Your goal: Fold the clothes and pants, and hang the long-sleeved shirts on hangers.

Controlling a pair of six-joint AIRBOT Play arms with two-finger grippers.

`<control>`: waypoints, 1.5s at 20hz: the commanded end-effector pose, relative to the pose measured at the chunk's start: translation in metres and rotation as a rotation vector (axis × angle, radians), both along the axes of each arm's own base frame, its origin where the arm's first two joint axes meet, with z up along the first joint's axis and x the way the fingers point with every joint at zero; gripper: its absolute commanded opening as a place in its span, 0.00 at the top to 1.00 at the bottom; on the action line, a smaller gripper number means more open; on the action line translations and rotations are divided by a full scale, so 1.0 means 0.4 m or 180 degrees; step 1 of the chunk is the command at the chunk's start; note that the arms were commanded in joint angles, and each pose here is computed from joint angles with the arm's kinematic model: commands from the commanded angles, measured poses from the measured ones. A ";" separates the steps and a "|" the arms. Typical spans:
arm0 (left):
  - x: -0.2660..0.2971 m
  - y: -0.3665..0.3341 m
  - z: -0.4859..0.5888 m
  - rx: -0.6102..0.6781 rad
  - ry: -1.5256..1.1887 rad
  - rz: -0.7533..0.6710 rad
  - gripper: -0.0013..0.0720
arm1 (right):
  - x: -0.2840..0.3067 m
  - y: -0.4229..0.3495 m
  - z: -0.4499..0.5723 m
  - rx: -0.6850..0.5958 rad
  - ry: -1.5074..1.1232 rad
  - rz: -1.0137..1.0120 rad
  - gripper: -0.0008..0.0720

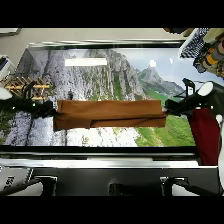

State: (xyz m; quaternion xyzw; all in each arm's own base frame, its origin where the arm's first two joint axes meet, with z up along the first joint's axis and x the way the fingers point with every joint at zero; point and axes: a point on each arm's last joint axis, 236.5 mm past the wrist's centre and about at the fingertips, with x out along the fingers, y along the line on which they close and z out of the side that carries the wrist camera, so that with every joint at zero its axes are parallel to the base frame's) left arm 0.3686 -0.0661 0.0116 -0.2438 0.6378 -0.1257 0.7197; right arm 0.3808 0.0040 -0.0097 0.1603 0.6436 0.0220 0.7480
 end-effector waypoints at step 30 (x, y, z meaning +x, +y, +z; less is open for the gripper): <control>0.288 0.008 0.009 -0.0020 -0.0075 -0.0126 0.23 | 0.136 -0.074 -0.159 0.1482 0.0377 -0.0303 0.13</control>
